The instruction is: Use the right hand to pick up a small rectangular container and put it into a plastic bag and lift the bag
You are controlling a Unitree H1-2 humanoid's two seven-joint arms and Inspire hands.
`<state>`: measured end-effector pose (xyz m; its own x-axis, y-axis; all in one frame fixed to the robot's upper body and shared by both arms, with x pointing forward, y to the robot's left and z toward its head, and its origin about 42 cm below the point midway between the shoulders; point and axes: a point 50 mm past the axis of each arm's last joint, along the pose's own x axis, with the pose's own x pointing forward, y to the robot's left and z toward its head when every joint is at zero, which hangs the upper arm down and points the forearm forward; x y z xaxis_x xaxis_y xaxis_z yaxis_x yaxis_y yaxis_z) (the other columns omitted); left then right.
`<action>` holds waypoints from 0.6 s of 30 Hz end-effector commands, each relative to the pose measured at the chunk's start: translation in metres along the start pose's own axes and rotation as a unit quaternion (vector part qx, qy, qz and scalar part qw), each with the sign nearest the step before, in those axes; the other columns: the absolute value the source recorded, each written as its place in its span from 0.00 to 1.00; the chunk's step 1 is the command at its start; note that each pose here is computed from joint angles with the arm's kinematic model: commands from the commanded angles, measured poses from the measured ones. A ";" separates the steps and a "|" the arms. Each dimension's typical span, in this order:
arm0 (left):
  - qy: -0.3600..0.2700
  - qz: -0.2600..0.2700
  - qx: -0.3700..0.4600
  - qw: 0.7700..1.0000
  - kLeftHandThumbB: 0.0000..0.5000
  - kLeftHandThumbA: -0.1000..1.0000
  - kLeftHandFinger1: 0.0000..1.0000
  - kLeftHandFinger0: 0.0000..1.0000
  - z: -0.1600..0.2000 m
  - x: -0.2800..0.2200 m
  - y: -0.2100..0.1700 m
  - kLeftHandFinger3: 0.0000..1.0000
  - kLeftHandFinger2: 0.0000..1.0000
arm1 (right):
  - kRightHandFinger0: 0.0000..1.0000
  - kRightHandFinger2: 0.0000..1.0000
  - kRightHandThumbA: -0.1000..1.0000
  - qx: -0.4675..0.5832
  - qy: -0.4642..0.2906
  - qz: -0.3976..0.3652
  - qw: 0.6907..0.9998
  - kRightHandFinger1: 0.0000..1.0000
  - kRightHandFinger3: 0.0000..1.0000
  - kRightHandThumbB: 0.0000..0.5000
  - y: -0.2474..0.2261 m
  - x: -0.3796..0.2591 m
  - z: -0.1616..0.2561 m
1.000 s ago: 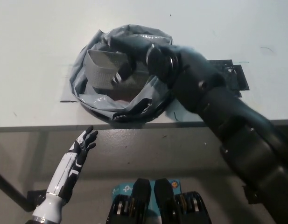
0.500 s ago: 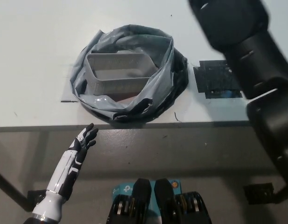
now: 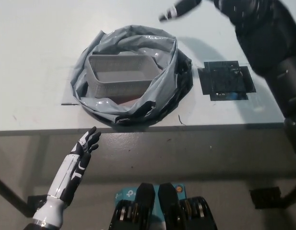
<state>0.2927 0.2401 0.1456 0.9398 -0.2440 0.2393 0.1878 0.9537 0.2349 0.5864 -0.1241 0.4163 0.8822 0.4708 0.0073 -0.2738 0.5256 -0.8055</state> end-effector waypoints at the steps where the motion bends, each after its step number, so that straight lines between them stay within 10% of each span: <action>1: -0.025 -0.015 0.017 0.999 0.44 0.98 1.00 1.00 0.007 0.002 0.002 1.00 1.00 | 1.00 1.00 0.94 -0.029 0.019 -0.037 0.999 1.00 1.00 0.98 -0.004 0.005 -0.002; 18: -0.017 -0.018 0.017 1.000 0.45 0.98 1.00 1.00 0.003 -0.011 -0.004 1.00 1.00 | 1.00 1.00 0.94 0.041 0.082 -0.002 0.996 1.00 1.00 1.00 0.078 0.015 -0.024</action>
<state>0.2824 0.2380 0.1361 0.9429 -0.2568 0.2119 0.2045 0.9490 0.2399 0.5822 -0.1030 0.3064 0.9099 0.3712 -0.1854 -0.3725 0.5342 -0.7588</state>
